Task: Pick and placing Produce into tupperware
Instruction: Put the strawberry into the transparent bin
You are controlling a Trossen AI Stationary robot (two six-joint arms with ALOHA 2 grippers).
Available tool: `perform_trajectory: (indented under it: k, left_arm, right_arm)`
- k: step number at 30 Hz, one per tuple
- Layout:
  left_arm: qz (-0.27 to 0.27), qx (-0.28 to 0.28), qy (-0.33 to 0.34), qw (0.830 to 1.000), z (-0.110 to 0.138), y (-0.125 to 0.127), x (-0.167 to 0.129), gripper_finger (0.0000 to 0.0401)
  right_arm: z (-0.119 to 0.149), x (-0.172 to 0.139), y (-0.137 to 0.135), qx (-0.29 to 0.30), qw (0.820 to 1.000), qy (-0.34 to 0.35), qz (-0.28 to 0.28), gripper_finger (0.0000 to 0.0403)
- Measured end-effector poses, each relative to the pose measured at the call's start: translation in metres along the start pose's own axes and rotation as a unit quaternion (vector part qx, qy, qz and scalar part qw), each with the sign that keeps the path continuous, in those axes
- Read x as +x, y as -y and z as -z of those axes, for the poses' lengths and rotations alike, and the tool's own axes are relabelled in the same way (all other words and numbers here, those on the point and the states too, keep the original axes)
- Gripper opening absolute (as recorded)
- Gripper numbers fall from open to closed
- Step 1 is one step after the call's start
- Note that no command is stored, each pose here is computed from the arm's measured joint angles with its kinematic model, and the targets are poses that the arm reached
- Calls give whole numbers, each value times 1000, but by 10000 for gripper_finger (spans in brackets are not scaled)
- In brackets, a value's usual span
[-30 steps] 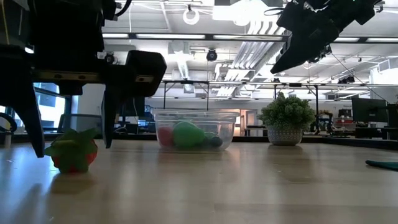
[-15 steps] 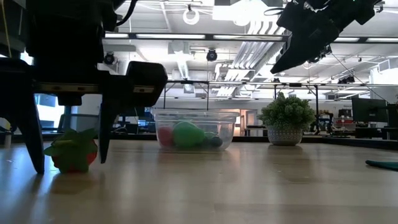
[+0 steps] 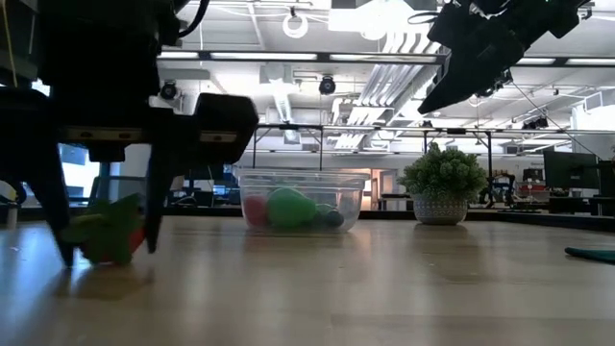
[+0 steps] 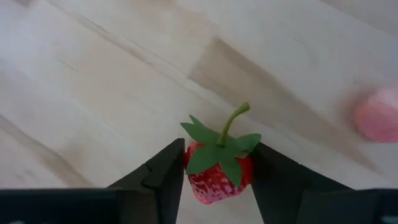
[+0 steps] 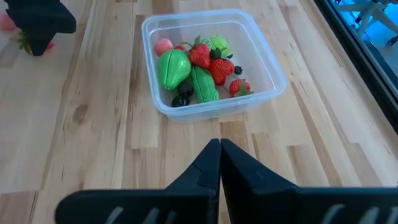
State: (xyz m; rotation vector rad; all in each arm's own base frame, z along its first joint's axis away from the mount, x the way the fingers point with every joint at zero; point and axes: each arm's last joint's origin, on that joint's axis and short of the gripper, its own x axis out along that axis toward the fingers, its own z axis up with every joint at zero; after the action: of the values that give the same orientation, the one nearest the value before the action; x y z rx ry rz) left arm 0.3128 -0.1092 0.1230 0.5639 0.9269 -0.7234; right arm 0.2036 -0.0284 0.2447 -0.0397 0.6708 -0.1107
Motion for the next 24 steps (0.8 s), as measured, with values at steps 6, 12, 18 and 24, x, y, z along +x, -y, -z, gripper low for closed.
perform_trajectory:
  k: [6,12,18,24]
  left_arm:
    - [-18,9,22,1000,-18,-10,-8,140]
    - [-50,35,33,998,-34,-18,-40,125]
    - [-127,20,-13,992,-25,-27,-88,151]
    - [-200,16,10,980,-10,-52,-134,128]
  right_arm:
    - [0,0,0,0,1000,0,0,2]
    - [0,0,0,0,1000,0,0,2]
    - [0,0,0,0,1000,1,0,2]
    - [0,0,0,0,1000,0,0,2]
